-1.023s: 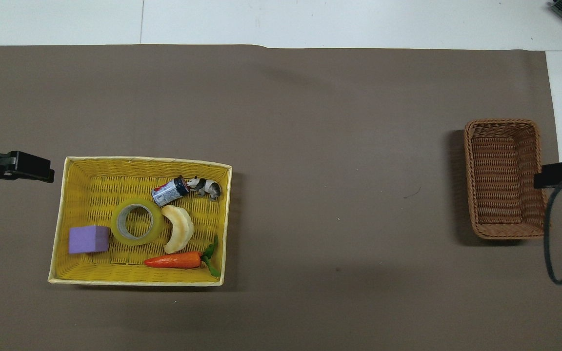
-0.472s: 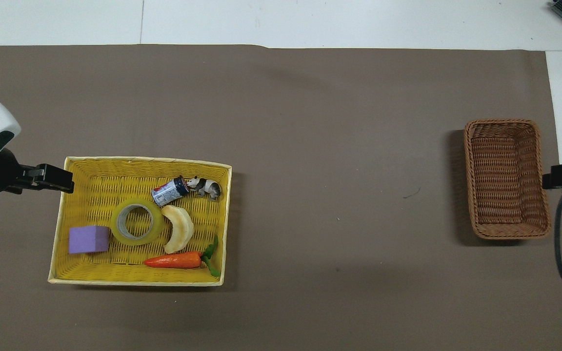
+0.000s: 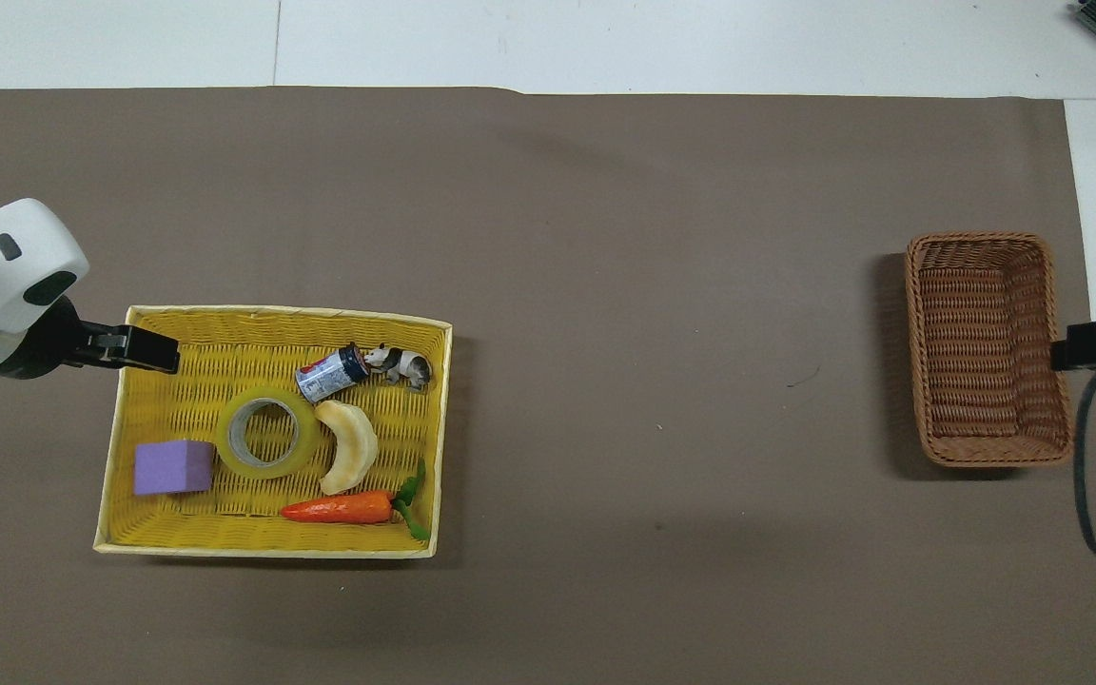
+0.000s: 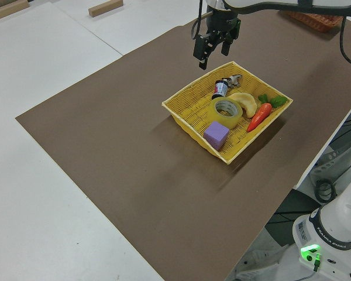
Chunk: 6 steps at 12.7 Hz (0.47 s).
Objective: Move tape to another basket
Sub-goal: 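Move the left gripper over the yellow basket toward the tape roll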
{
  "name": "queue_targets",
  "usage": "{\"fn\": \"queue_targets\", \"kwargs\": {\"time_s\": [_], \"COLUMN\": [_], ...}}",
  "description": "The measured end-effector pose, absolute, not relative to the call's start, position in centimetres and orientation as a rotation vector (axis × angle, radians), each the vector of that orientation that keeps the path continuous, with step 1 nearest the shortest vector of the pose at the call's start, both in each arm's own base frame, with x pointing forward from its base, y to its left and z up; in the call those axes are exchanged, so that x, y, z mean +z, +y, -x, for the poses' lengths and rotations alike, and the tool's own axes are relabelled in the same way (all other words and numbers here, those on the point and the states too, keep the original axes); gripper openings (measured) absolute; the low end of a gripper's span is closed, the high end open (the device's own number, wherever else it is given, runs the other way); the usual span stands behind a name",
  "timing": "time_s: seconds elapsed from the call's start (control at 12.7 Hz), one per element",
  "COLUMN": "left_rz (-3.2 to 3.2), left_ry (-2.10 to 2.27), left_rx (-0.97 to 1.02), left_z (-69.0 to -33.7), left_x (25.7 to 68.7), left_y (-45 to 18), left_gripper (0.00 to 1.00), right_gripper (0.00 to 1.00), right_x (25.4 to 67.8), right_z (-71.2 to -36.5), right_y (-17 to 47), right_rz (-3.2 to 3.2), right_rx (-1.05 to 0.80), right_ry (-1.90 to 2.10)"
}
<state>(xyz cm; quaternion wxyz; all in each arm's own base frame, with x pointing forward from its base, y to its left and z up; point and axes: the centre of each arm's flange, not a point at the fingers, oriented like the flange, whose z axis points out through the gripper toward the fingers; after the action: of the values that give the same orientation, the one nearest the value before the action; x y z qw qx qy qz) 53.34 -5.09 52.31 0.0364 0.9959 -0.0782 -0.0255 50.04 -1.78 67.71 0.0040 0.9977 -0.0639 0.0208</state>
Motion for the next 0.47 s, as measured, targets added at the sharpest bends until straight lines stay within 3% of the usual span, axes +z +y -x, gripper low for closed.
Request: {"fn": "queue_targets", "kwargs": {"time_s": [0.47], "left_rz": [-2.986], "left_ry": [-0.501], "left_rx": [-0.039], "left_z": [-53.3], "left_x": [49.0], "left_y": [-4.7], "left_gripper": [1.0], "right_gripper": [1.0], "right_x": [67.7], "right_z": [-50.0], "right_y": [-1.7], "right_rz": [-3.127], "right_rx": [0.065], "right_ry": [-0.199]}}
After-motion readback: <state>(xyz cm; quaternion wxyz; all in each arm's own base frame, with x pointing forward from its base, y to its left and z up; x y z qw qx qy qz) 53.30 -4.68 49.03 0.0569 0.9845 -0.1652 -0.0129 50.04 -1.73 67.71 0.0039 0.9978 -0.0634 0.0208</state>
